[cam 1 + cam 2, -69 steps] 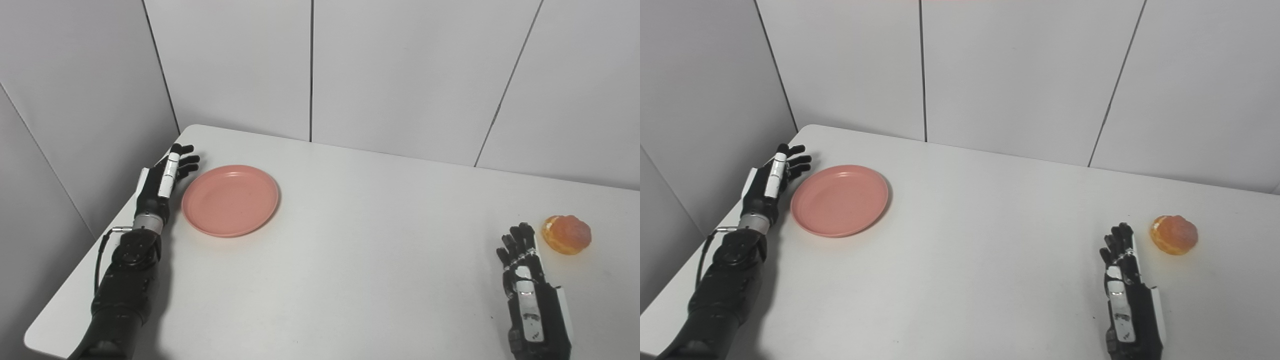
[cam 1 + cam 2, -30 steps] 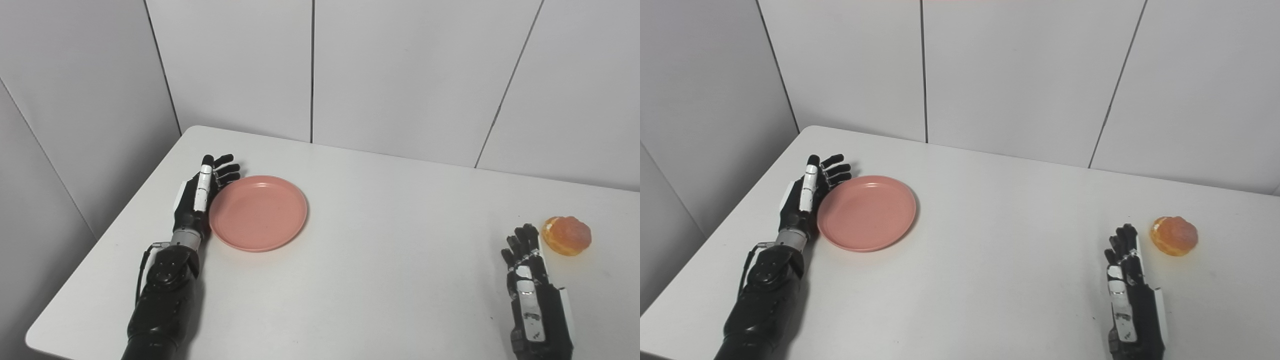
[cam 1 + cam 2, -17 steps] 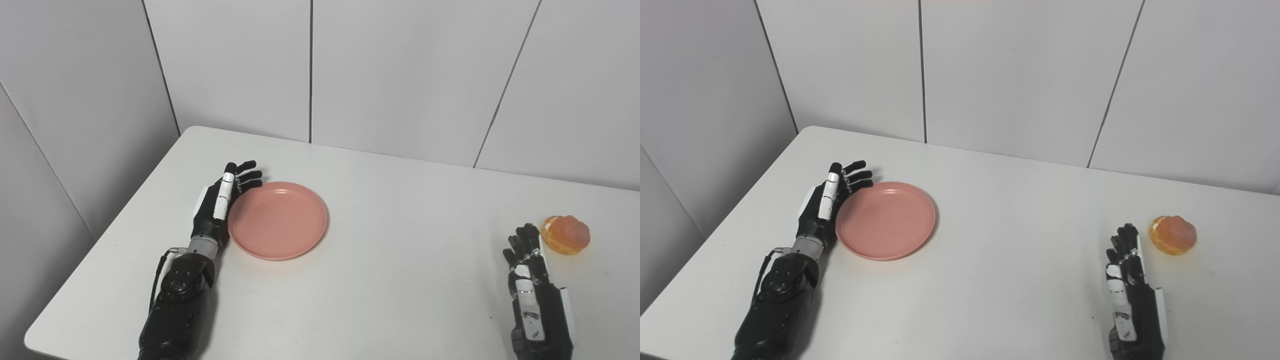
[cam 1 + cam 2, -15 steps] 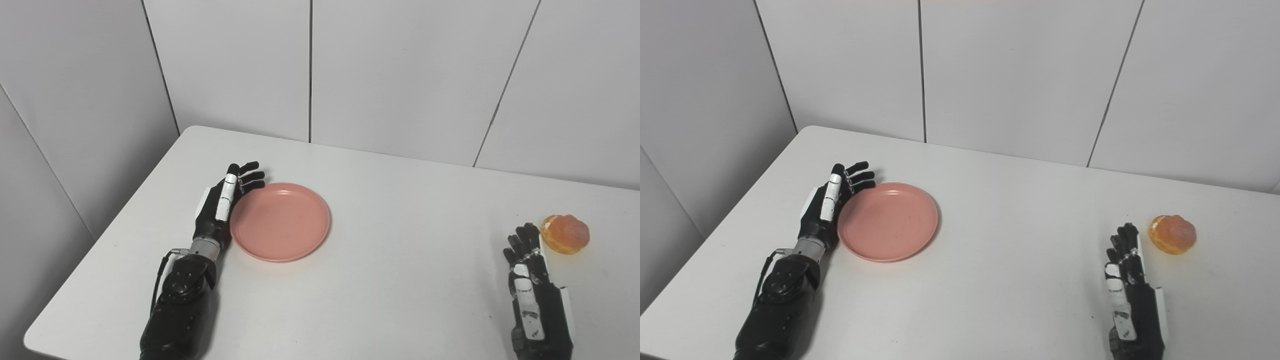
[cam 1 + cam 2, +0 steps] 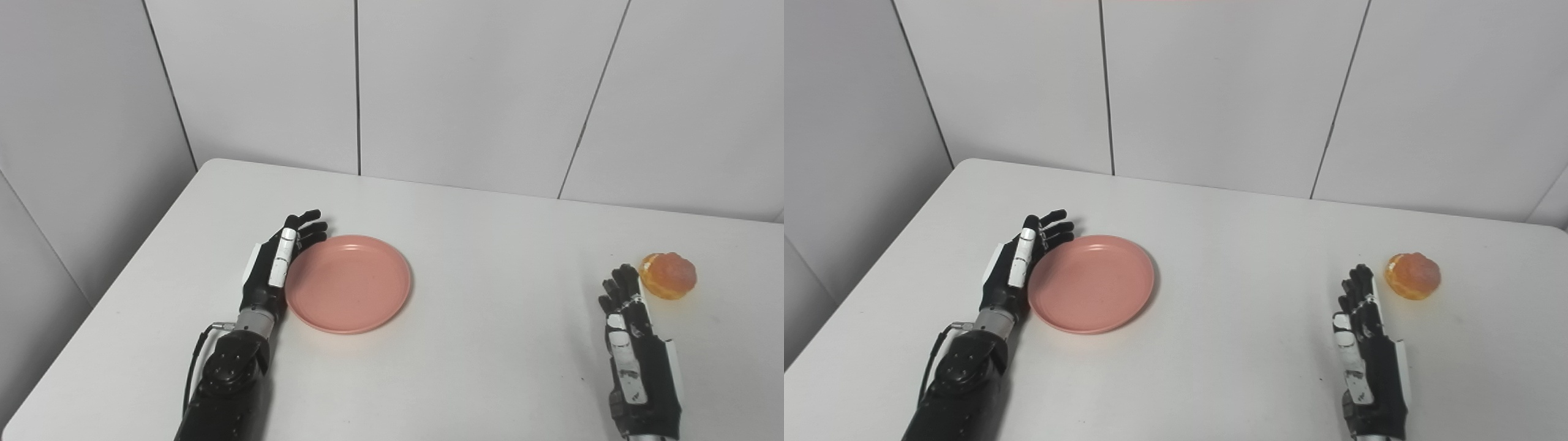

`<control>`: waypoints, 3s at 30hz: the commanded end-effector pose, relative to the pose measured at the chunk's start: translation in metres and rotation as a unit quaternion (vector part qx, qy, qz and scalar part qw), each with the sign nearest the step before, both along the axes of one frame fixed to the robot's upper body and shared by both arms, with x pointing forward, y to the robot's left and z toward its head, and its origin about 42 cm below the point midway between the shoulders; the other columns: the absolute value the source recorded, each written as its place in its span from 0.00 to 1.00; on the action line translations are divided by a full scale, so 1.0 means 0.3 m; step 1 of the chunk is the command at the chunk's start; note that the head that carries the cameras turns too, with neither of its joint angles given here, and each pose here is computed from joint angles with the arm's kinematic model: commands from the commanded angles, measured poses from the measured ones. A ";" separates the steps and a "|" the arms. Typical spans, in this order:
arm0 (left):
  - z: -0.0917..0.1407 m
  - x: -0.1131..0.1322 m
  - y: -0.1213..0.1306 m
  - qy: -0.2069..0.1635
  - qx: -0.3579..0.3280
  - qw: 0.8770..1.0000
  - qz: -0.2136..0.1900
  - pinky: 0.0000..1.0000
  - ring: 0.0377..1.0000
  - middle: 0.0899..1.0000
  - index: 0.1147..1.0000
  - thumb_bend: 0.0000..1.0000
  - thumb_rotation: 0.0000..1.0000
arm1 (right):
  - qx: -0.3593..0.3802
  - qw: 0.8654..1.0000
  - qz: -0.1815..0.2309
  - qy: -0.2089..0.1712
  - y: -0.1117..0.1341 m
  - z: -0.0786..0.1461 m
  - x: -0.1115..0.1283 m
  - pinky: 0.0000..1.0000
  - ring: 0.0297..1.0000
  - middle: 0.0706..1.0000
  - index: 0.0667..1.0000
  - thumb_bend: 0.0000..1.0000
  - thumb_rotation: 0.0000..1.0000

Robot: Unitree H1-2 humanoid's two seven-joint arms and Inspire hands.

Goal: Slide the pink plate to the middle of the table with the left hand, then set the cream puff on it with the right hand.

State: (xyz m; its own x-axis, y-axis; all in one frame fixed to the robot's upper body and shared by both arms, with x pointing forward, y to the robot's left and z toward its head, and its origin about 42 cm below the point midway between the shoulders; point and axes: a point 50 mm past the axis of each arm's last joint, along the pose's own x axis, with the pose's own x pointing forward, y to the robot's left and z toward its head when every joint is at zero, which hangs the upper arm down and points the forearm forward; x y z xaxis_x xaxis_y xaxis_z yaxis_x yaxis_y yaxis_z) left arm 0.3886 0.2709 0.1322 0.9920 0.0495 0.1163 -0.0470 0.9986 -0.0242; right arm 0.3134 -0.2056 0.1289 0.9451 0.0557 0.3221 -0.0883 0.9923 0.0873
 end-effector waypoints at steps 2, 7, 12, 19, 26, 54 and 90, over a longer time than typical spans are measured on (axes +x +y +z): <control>-0.040 -0.018 -0.085 0.026 -0.019 0.999 -0.034 0.85 0.74 0.73 0.71 0.70 1.00 | 0.032 0.997 -0.005 0.069 0.044 -0.132 -0.068 1.00 0.97 0.97 0.95 0.61 0.73; -0.043 -0.030 -0.130 0.026 -0.032 0.998 -0.044 0.77 0.74 0.72 0.71 0.65 1.00 | 0.031 0.996 -0.009 0.077 0.064 -0.123 -0.065 1.00 0.96 0.96 0.94 0.62 0.74; -0.056 -0.049 -0.151 0.029 -0.022 0.997 -0.070 0.83 0.75 0.73 0.72 0.65 1.00 | 0.026 0.996 -0.010 0.082 0.096 -0.104 -0.061 0.99 0.96 0.95 0.93 0.64 0.74; -0.056 -0.085 -0.188 0.037 -0.032 0.995 -0.089 0.78 0.74 0.73 0.71 0.69 1.00 | 0.004 0.996 0.001 0.089 0.123 -0.081 -0.057 1.00 0.99 0.98 0.98 0.63 0.79; -0.067 -0.140 -0.244 0.041 -0.052 0.992 -0.107 0.78 0.75 0.73 0.71 0.67 1.00 | 0.006 0.996 0.000 0.091 0.136 -0.054 -0.069 1.00 1.00 1.00 0.99 0.60 0.79; -0.014 -0.277 -0.494 0.018 -0.064 0.984 -0.167 0.86 0.81 0.80 0.78 0.64 1.00 | 0.081 0.993 -0.041 0.081 0.065 -0.020 -0.060 0.95 0.92 0.90 0.88 0.67 0.56; -0.025 -0.228 -0.483 -0.015 -0.048 0.991 -0.128 0.87 0.82 0.81 0.80 0.61 1.00 | -0.392 0.901 -0.170 -0.079 -0.253 0.382 0.154 0.88 0.94 0.96 0.96 0.77 0.53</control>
